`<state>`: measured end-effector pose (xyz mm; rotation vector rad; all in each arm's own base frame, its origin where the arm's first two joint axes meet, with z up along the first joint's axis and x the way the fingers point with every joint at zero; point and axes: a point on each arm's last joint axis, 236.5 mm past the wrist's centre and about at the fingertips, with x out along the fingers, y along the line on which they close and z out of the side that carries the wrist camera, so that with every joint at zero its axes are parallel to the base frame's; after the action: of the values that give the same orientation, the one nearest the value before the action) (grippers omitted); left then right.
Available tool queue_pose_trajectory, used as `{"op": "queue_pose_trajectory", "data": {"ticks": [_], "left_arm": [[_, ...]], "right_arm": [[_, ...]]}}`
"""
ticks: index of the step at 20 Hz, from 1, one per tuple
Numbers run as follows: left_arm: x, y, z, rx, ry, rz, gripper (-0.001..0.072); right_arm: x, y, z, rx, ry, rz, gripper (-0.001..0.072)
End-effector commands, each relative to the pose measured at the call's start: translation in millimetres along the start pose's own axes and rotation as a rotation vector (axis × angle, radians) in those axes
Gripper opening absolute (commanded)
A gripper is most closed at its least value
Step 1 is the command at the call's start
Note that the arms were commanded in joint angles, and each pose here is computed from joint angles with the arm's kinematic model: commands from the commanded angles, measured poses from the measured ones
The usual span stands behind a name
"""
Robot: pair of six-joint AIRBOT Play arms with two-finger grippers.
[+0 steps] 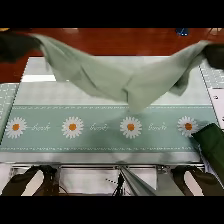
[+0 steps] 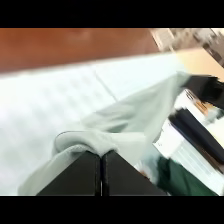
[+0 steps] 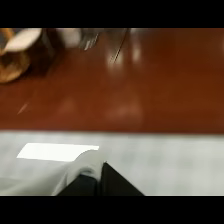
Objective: Fold the shirts.
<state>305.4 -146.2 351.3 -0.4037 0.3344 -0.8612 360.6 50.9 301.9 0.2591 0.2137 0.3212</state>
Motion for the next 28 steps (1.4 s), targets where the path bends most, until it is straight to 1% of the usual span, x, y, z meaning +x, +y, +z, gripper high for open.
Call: {"op": "queue_pose_trajectory", "data": {"ticks": [1, 3, 4, 6, 7, 9, 10, 11, 12, 16, 19, 21, 24, 26, 28], "left_arm": [[-50.1, -75.2, 65.4, 0.216, -0.169, 0.062, 0.0018], [-66.2, -109.5, 80.9, 0.328, -0.213, 0.090, 0.0018], [-72.9, -117.5, 84.4, 0.361, -0.220, 0.129, 0.0018], [-91.2, -106.3, 81.1, 0.404, -0.185, 0.314, 0.0018], [-104.6, -88.5, 73.7, 0.404, -0.145, 0.442, 0.0018], [-134.6, -51.1, 52.7, 0.346, -0.059, 0.666, 0.0018], [-147.5, -36.5, 42.1, 0.298, -0.022, 0.747, 0.0018], [-154.5, -29.5, 34.1, 0.265, 0.005, 0.787, 0.0018], [-155.7, -27.9, 28.6, 0.257, 0.027, 0.793, 0.0018], [-155.7, -26.7, 14.4, 0.232, 0.085, 0.789, 0.0017], [-152.8, -22.1, 4.6, 0.207, 0.120, 0.778, 0.0018], [-144.1, -10.6, -7.4, 0.164, 0.157, 0.751, 0.0018], [-121.2, 19.9, -45.8, 0.041, 0.259, 0.672, 0.0018], [-99.4, 38.3, -70.5, -0.033, 0.295, 0.586, 0.0018], [-78.4, 57.8, -88.9, -0.099, 0.287, 0.517, 0.0018]], "right_arm": [[-76.4, 26.3, 92.3, -0.163, -0.216, -0.103, 0.0022], [-107.1, 43.2, 120.4, -0.199, -0.290, -0.126, 0.0022], [-120.1, 49.7, 126.8, -0.223, -0.293, -0.142, 0.0021], [-138.8, 46.6, 122.0, -0.267, -0.217, -0.218, 0.0022], [-147.2, 36.3, 114.2, -0.288, -0.159, -0.282, 0.0022], [-167.5, 2.0, 89.2, -0.313, -0.005, -0.448, 0.0021], [-177.2, -14.7, 71.9, -0.314, 0.085, -0.518, 0.0022], [-182.9, -23.3, 56.6, -0.303, 0.157, -0.550, 0.0022], [-184.7, -24.2, 44.8, -0.287, 0.206, -0.549, 0.0022], [-183.8, -5.2, 0.9, -0.225, 0.374, -0.445, 0.0021], [-176.8, 17.5, -29.6, -0.188, 0.505, -0.314, 0.0021], [-163.3, 18.6, -44.6, -0.151, 0.594, -0.257, 0.0021], [-123.7, 0.6, -74.3, -0.063, 0.738, -0.196, 0.0021], [-87.9, -7.7, -103.1, 0.034, 0.847, -0.112, 0.0021], [-43.7, -16.7, -118.5, 0.120, 0.877, -0.035, 0.0021]]}}
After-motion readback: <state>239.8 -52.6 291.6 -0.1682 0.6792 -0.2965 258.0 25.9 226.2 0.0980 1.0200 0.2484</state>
